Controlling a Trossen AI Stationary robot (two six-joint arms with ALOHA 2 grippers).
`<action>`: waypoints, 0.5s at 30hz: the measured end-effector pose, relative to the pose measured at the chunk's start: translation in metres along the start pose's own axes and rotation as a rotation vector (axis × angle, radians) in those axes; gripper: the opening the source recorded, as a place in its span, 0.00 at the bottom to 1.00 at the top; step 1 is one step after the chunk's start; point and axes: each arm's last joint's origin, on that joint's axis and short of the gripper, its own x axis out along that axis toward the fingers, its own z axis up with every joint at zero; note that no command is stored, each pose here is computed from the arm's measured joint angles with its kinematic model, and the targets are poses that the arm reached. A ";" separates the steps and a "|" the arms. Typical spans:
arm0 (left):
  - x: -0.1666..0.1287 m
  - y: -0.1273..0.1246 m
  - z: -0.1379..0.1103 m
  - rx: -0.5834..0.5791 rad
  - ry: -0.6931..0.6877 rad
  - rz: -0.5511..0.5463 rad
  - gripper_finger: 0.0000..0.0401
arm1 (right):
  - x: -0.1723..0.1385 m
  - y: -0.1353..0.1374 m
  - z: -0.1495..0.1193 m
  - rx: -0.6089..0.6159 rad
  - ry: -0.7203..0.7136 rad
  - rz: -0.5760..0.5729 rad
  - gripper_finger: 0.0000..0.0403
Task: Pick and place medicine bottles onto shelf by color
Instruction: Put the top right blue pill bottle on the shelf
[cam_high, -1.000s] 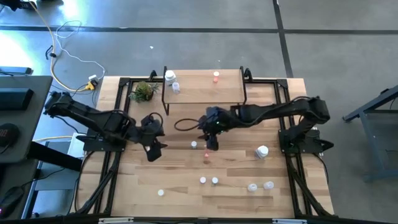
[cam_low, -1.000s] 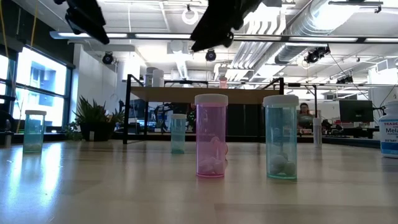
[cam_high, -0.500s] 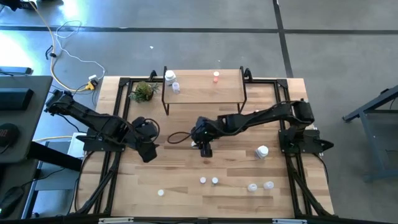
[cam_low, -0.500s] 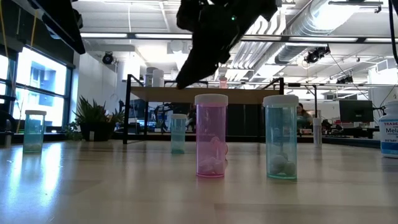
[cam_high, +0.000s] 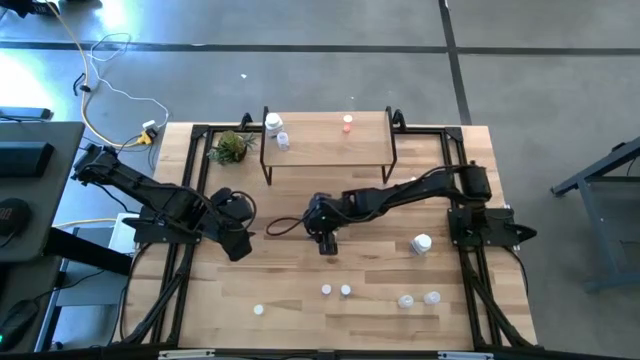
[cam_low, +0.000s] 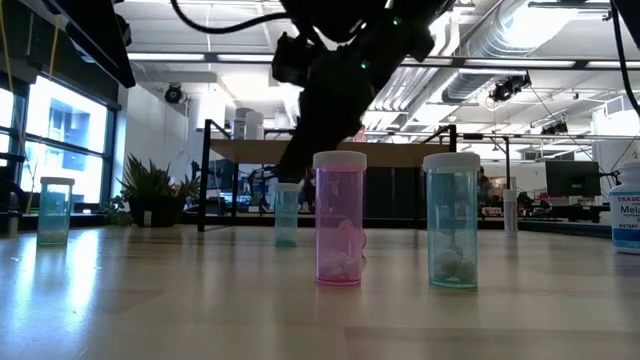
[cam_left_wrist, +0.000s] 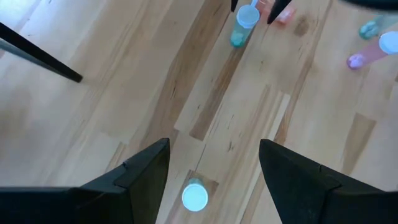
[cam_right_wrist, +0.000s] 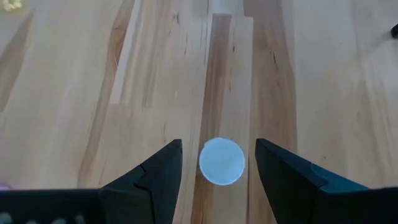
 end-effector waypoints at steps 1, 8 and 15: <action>0.000 0.000 0.000 0.000 0.000 0.000 0.60 | 0.003 0.000 -0.001 0.000 0.003 0.001 0.48; 0.000 0.000 0.000 0.001 0.001 0.000 0.60 | 0.016 0.001 -0.008 0.000 0.040 0.004 0.48; 0.000 0.000 0.000 0.001 0.001 0.001 0.60 | 0.017 0.001 -0.008 0.005 0.039 0.004 0.43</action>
